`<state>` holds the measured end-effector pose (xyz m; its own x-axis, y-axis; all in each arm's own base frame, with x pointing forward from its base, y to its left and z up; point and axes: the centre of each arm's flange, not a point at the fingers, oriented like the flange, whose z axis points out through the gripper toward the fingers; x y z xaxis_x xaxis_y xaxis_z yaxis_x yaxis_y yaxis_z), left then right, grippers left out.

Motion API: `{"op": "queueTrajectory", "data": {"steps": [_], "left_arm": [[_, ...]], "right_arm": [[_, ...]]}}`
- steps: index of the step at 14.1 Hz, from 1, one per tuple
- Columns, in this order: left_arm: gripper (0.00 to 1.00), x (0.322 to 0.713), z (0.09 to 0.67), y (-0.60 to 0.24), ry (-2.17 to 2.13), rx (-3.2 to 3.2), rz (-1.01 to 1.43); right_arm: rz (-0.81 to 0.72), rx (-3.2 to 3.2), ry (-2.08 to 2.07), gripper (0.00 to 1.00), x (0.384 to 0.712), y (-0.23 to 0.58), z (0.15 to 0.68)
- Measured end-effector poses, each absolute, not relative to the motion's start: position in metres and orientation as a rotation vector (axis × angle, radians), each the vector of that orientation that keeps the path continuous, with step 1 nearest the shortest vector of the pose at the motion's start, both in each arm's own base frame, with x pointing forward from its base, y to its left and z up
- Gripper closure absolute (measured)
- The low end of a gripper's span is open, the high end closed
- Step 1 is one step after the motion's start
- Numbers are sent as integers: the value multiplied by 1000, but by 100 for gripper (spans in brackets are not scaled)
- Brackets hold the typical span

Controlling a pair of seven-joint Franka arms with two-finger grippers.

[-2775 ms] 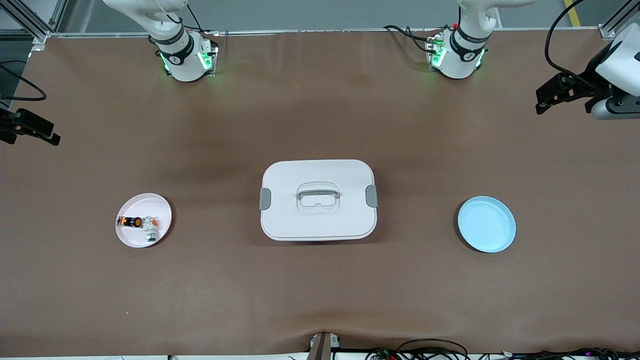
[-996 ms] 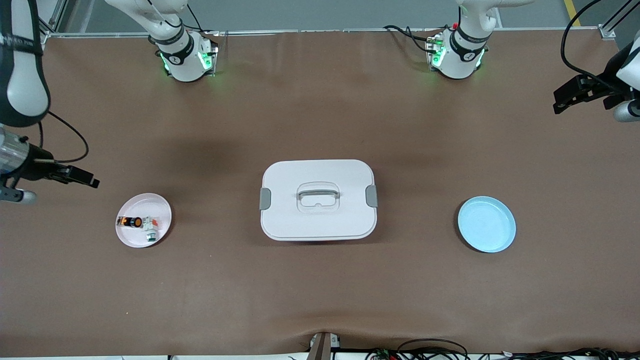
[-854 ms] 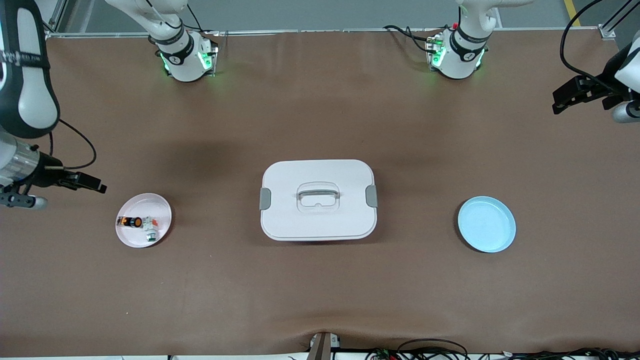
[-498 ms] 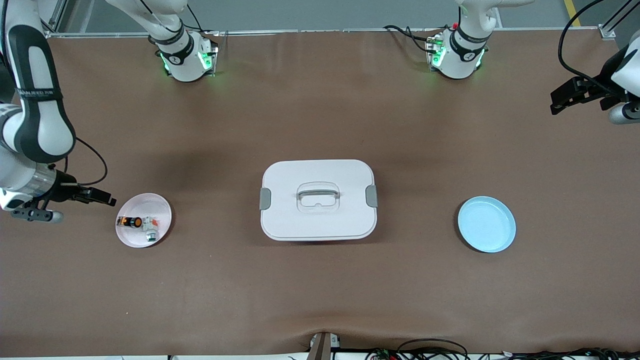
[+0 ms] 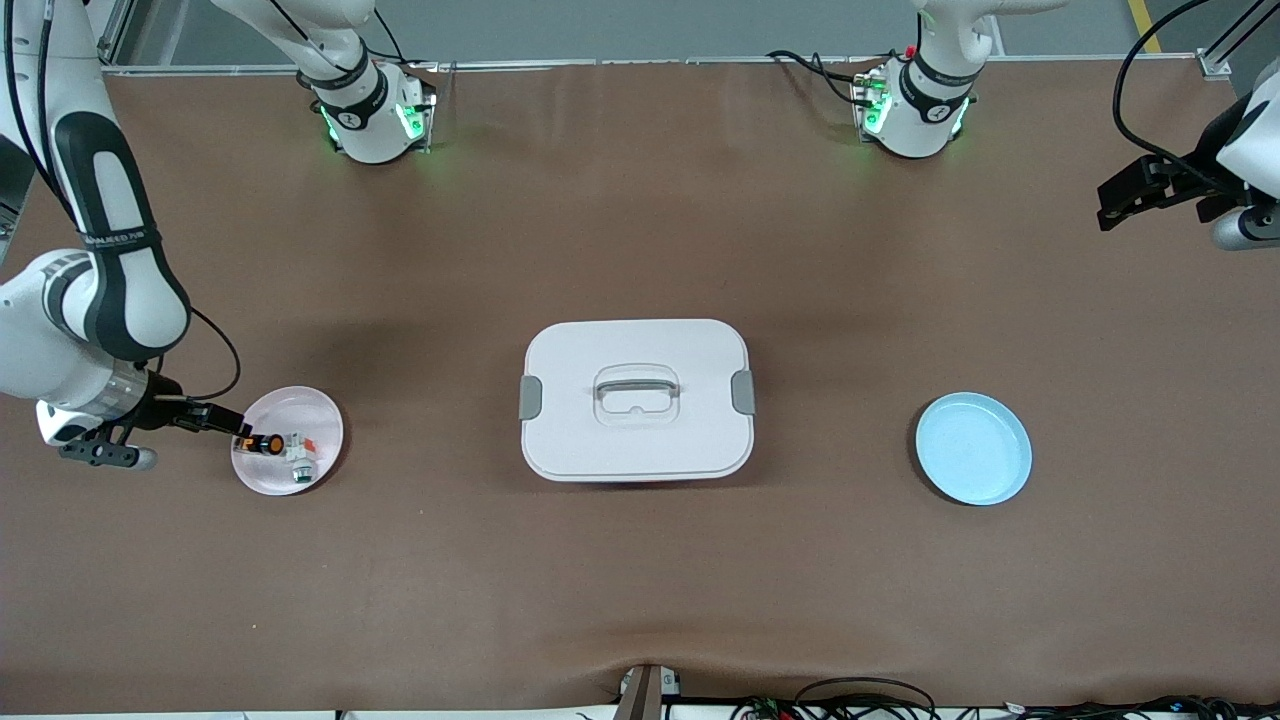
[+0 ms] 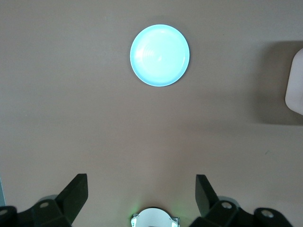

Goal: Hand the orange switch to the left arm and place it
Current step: 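Lower the right gripper and grasp the orange-black switch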

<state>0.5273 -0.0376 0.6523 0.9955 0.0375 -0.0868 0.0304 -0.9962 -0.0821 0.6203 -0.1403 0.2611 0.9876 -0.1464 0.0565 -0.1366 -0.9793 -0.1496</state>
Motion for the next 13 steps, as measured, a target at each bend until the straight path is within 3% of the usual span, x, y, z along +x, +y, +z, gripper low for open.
{"op": "queueTrajectory", "data": {"steps": [13], "left_arm": [[0,528,650,-39,-49,-3057,137]], "right_arm": [[-142,-2976,189,0,625,-135,211]]}}
